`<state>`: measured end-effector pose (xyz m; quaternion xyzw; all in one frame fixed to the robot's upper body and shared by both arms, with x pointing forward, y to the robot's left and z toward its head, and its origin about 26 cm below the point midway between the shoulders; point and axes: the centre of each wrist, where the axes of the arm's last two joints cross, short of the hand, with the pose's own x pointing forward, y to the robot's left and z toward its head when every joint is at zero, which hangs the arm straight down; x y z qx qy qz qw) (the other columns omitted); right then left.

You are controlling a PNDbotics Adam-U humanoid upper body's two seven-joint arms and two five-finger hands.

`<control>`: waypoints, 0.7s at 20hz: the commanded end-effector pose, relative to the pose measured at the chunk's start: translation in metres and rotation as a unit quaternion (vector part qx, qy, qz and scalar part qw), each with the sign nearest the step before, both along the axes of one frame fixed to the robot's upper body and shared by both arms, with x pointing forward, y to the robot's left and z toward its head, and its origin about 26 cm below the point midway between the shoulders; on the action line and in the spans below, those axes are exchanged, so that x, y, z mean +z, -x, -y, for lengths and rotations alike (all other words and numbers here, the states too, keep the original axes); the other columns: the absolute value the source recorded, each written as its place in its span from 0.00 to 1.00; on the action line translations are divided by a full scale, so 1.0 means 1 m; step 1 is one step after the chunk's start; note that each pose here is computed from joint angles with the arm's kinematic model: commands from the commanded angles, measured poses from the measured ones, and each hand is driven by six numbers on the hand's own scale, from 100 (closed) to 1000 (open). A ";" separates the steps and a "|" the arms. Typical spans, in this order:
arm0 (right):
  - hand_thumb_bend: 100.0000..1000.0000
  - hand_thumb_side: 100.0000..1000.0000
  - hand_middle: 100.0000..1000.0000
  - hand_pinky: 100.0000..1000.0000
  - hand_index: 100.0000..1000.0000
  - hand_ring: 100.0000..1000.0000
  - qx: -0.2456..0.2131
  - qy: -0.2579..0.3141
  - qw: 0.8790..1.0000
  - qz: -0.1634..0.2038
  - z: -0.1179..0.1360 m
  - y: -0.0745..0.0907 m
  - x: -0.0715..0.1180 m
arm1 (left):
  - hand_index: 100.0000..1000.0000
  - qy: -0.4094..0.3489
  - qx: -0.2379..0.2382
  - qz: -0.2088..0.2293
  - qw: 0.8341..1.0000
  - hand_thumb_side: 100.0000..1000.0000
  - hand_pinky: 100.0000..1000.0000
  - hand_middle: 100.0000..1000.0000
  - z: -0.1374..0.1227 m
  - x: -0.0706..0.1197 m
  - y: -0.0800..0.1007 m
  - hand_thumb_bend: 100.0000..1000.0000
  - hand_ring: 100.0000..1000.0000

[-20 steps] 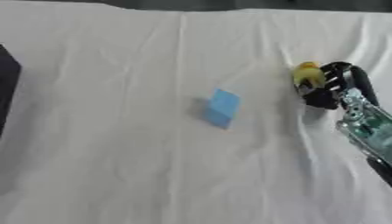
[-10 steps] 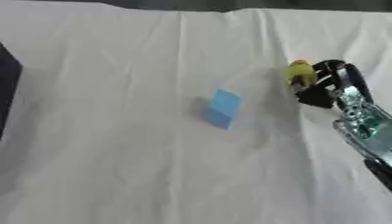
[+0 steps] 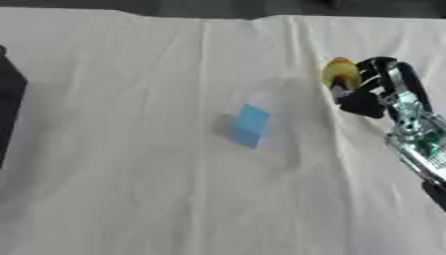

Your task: Pick up the objects with one hand, pass them to the other hand, and then place them into the box on the other side of the table.

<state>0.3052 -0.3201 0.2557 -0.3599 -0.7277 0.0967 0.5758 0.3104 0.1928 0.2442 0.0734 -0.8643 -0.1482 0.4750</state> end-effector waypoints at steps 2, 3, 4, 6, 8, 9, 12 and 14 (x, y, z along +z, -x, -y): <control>0.00 0.00 0.22 0.09 0.44 0.45 -0.208 0.049 0.977 0.021 -0.010 0.015 0.020 | 0.73 -0.007 0.009 0.012 1.000 0.59 0.69 0.78 -0.006 0.007 0.003 0.00 0.77; 0.00 0.00 0.22 0.08 0.44 0.45 -0.195 0.045 0.979 0.026 -0.013 0.015 0.019 | 0.73 -0.007 0.011 0.012 1.000 0.58 0.69 0.78 -0.007 0.008 0.003 0.00 0.77; 0.00 0.00 0.22 0.07 0.44 0.44 -0.181 0.042 0.982 0.034 -0.015 0.014 0.017 | 0.73 -0.007 0.013 0.013 1.000 0.58 0.69 0.78 -0.008 0.008 0.003 0.00 0.77; 0.00 0.00 0.22 0.05 0.44 0.44 -0.153 0.039 0.986 0.050 -0.018 0.014 0.011 | 0.73 -0.010 0.018 0.015 1.000 0.57 0.69 0.78 -0.009 0.010 0.003 0.00 0.77; 0.00 0.00 0.22 0.05 0.44 0.43 -0.118 0.040 0.990 0.062 -0.023 0.014 0.005 | 0.73 -0.014 0.023 0.022 0.999 0.56 0.69 0.78 -0.012 0.015 0.005 0.00 0.77; 0.00 0.00 0.22 0.05 0.44 0.43 -0.102 0.042 0.992 0.067 -0.025 0.013 0.003 | 0.73 -0.016 0.025 0.028 0.999 0.56 0.69 0.78 -0.013 0.018 0.005 0.00 0.77; 0.00 0.00 0.22 0.06 0.44 0.43 -0.056 0.047 0.994 0.080 -0.033 0.012 -0.001 | 0.74 -0.029 0.028 0.051 0.998 0.54 0.69 0.78 -0.016 0.029 0.005 0.00 0.77; 0.00 0.00 0.22 0.06 0.44 0.43 -0.024 0.050 0.995 0.086 -0.041 0.010 -0.004 | 0.74 -0.045 0.025 0.068 0.996 0.53 0.70 0.79 -0.016 0.037 0.005 0.00 0.77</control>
